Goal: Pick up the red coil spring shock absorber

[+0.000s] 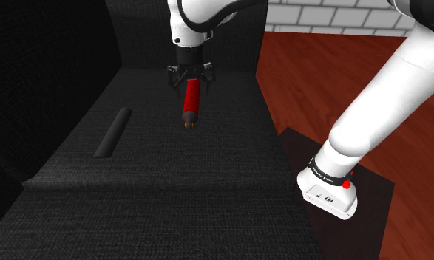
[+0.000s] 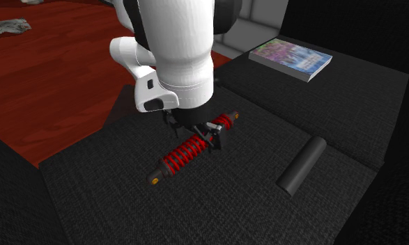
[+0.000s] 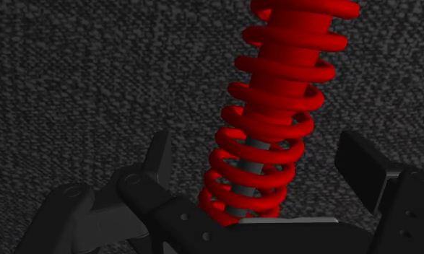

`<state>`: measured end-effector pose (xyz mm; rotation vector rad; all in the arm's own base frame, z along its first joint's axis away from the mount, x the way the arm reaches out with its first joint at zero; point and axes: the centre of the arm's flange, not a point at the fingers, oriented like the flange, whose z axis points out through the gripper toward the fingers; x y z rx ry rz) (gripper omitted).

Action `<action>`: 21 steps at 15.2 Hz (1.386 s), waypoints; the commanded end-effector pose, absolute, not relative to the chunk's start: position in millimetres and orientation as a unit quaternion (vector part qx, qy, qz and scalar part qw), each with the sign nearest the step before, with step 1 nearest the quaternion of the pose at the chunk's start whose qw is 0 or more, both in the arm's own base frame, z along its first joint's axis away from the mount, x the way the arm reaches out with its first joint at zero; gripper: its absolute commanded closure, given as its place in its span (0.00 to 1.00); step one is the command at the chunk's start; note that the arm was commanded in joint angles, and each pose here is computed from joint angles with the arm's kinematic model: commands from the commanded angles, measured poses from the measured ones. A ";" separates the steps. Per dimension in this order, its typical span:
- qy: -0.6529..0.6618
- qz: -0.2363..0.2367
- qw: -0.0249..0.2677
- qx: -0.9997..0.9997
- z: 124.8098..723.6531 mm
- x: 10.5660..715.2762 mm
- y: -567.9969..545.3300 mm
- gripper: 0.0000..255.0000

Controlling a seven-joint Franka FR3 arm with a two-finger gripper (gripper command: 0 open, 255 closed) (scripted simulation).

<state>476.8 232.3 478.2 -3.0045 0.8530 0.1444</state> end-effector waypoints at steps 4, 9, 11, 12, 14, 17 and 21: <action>0.273 0.046 0.008 -0.961 465.3 476.8 232.5 1.00; 0.273 0.046 0.008 -0.961 465.1 476.5 232.7 1.00; 0.273 0.046 0.008 -0.961 465.2 476.6 232.7 1.00; 0.273 0.046 0.008 -0.961 465.3 476.5 232.9 1.00; 0.273 0.046 0.008 -0.961 470.0 477.1 232.1 1.00; 0.273 0.046 0.008 -0.961 485.9 477.2 232.1 1.00; 0.273 0.046 0.008 -0.961 507.0 477.2 232.1 1.00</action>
